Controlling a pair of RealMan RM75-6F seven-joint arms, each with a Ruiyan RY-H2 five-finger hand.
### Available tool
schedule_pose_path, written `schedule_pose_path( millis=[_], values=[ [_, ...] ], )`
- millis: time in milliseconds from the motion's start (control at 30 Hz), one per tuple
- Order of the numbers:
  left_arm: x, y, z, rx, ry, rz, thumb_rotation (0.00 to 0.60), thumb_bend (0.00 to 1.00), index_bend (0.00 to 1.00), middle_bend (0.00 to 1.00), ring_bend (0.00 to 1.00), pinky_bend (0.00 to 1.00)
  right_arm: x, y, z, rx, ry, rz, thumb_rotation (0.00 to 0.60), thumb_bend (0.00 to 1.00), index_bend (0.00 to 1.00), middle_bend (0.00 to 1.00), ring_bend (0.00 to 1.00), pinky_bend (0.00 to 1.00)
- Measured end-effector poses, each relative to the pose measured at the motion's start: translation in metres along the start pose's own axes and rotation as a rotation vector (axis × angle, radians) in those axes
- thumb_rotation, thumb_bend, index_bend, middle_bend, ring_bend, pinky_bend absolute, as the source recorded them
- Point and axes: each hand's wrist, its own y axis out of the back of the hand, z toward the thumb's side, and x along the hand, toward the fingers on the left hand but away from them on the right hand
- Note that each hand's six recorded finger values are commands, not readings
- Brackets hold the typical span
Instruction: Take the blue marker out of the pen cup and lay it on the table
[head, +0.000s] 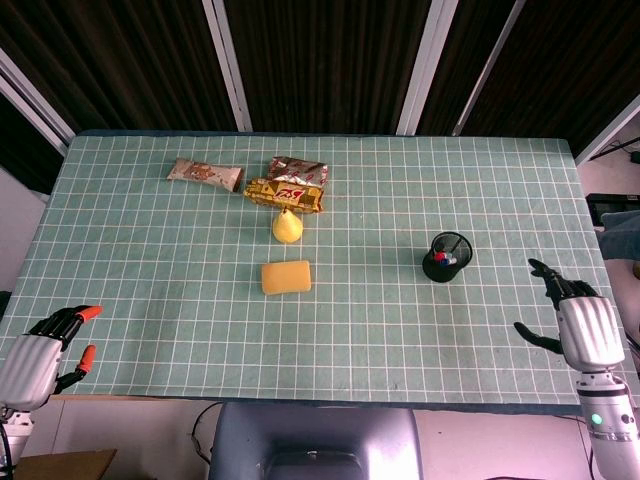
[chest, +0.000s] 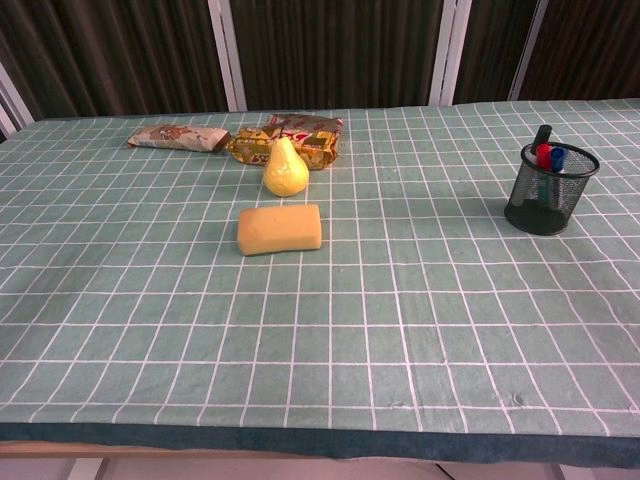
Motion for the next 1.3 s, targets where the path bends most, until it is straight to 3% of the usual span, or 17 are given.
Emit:
schedule_pose_path(
  millis=[100,300,567,1000,1300],
  values=[
    [-0.001,0.000,0.001,-0.001,-0.006,-0.002,0.600,0.48,0.23,0.23,0.22,0.39,-0.017,-0.003,0.007,-0.033,0.006,0.003,0.600,0.28,0.48,0.88,1.00,0.97],
    [-0.002,0.000,0.000,-0.003,-0.005,-0.001,0.600,0.48,0.23,0.23,0.22,0.39,-0.044,-0.016,0.023,-0.131,0.024,0.045,0.600,0.28,0.54,0.99,1.00,1.00],
    [-0.003,0.001,-0.001,-0.008,-0.004,-0.001,0.600,0.48,0.23,0.23,0.22,0.39,-0.067,-0.033,0.043,-0.182,0.019,0.089,0.600,0.29,0.56,1.00,1.00,1.00],
    [-0.003,0.003,-0.004,-0.025,0.001,-0.001,0.600,0.48,0.23,0.23,0.22,0.39,-0.096,-0.054,0.049,-0.100,-0.052,0.162,0.600,0.45,0.56,1.00,1.00,1.00],
    [-0.004,0.005,-0.006,-0.033,0.001,0.003,0.600,0.48,0.23,0.23,0.22,0.39,-0.106,-0.070,0.050,-0.082,-0.059,0.204,0.600,0.40,0.55,1.00,1.00,1.00]
  ],
)
